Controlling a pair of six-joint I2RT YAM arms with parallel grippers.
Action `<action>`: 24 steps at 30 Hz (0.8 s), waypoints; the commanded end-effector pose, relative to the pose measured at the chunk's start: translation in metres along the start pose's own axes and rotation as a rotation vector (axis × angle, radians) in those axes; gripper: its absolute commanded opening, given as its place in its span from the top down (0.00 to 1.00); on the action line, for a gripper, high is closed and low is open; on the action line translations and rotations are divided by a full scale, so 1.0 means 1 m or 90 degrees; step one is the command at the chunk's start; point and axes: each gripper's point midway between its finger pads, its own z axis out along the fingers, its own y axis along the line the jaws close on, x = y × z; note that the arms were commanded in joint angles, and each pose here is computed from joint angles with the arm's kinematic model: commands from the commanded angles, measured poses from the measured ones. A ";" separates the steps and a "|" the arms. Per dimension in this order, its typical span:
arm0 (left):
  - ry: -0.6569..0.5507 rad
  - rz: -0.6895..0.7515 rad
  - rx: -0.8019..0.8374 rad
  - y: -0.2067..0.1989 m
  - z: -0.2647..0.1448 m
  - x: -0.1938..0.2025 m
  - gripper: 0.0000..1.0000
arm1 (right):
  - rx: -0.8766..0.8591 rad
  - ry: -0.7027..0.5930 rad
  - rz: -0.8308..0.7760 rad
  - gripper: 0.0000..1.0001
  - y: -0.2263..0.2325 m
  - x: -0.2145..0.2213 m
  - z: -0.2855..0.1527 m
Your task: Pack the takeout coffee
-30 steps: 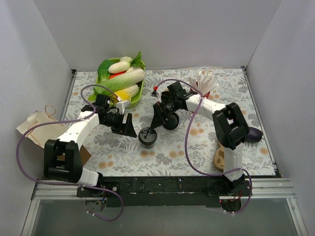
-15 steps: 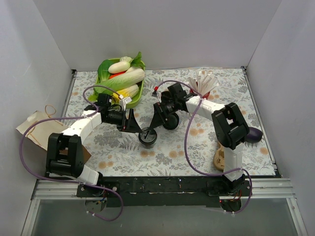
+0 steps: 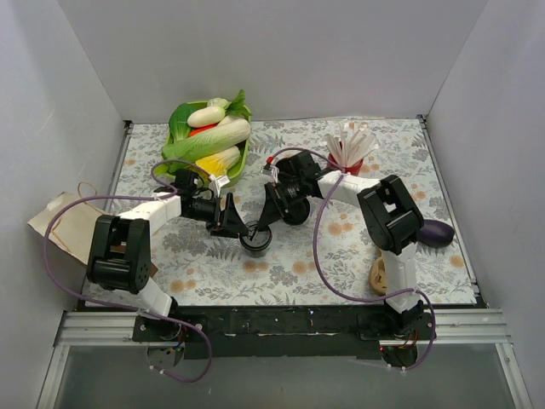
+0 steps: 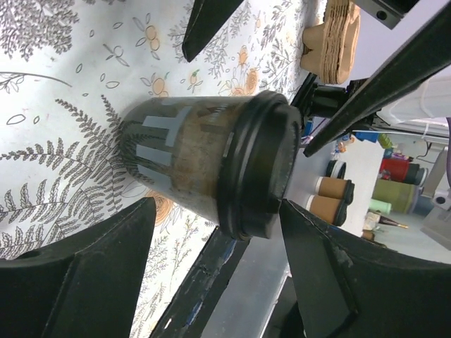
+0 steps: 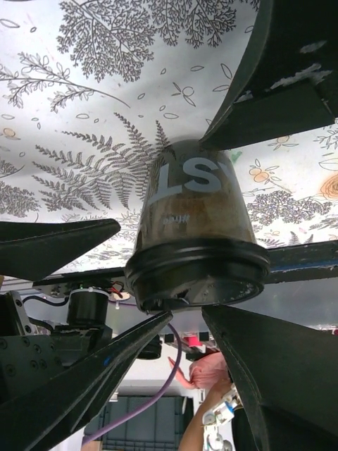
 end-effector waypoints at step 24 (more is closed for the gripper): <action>0.014 -0.120 0.067 0.001 0.013 0.011 0.34 | -0.099 -0.010 0.107 0.19 -0.001 0.018 0.012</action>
